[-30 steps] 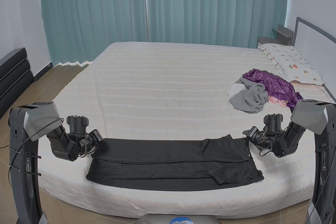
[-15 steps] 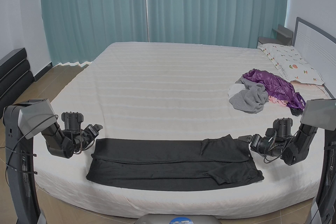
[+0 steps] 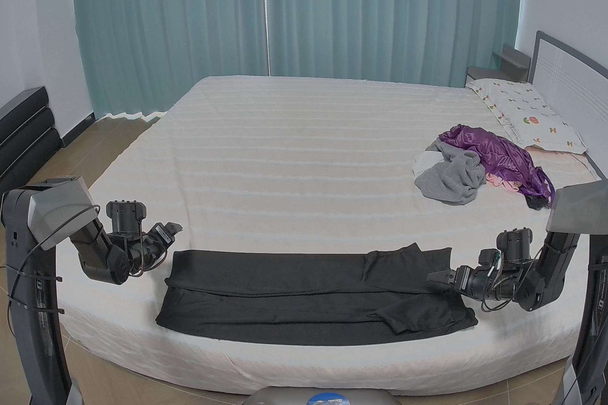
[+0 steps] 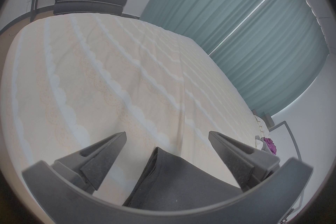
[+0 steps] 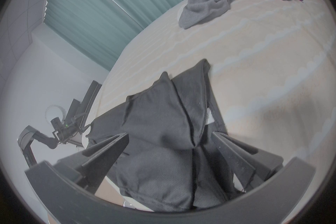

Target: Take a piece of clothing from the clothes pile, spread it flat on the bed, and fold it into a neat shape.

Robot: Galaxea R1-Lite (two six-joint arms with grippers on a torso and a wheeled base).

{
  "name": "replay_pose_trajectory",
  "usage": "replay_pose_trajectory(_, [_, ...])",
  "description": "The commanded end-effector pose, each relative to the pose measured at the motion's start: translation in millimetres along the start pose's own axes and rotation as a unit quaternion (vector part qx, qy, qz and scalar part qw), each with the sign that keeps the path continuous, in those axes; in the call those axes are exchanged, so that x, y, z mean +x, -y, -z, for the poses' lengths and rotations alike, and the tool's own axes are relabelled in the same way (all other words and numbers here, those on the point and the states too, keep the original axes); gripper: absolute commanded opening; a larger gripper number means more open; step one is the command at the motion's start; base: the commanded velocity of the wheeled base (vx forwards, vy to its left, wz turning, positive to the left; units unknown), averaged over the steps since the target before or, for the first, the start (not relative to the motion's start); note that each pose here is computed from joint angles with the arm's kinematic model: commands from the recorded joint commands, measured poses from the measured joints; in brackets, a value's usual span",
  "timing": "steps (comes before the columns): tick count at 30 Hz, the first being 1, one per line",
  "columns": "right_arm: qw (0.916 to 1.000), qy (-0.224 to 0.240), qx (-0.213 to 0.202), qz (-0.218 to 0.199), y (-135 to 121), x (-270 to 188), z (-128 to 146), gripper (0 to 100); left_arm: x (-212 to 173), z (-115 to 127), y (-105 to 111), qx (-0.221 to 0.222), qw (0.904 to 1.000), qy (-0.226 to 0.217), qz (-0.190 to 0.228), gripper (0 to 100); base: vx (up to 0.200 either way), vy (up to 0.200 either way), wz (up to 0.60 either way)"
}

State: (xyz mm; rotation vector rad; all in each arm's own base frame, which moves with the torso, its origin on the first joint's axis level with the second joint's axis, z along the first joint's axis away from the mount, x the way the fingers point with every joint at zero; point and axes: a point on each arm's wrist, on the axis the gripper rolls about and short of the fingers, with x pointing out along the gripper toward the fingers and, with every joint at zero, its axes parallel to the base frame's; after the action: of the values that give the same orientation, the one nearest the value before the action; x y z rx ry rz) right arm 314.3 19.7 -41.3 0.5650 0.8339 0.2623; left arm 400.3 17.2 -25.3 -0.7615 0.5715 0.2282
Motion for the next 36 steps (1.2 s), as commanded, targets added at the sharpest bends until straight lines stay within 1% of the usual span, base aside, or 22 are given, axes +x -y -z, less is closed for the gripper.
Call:
replay_pose_trajectory(1, [0.9999,-0.009,-0.004,-0.005,-0.7,-4.2,4.2,100,0.2,0.2,-0.5,0.0,1.0,-0.001,-0.001,100,0.0,0.0,0.0])
replay_pose_trajectory(6, [0.9997,-0.019,-0.012,-0.004,2.3,-2.2,8.6,100,0.5,0.6,-0.8,0.0,1.0,-0.001,-0.002,100,0.0,0.0,0.0])
replay_pose_trajectory(10, [0.9992,-0.024,-0.033,-0.001,4.4,-0.8,11.5,100,0.5,0.6,-0.8,0.0,1.0,-0.001,-0.002,100,0.0,0.0,0.0])
replay_pose_trajectory(15, [0.9986,-0.029,-0.044,0.004,4.3,0.1,13.4,100,0.2,0.2,-0.5,0.0,1.0,-0.001,-0.001,100,0.0,0.0,0.0])
replay_pose_trajectory(16, [0.9985,-0.028,-0.046,0.005,4.3,0.1,13.4,0,0.2,0.2,-0.5,0.0,1.0,-0.001,-0.001,100,0.0,0.0,0.0])
replay_pose_trajectory(22, [0.9976,-0.029,-0.06,0.017,8.3,1.9,15.1,0,-2.4,1.3,-1.4,0.002,1.0,-0.001,-0.003,100,0.0,0.0,0.0])
replay_pose_trajectory(28, [0.998,-0.019,-0.056,0.02,9.3,-1.1,11.9,0,-9.3,7.0,-2.3,0.007,0.9999,-0.011,-0.007,100,0.0,0.0,0.0])
replay_pose_trajectory(30, [0.9985,-0.01,-0.052,0.018,9.2,-4.8,7.3,0,-11.4,9.2,-4.2,0.007,0.9998,-0.015,-0.011,100,0.0,0.0,0.0])
replay_pose_trajectory(36, [0.9989,-0.001,-0.043,0.018,11.0,-9.5,3.2,0,-17.8,8.7,-3.4,0.008,0.9998,-0.015,-0.011,100,0.0,0.0,0.0])
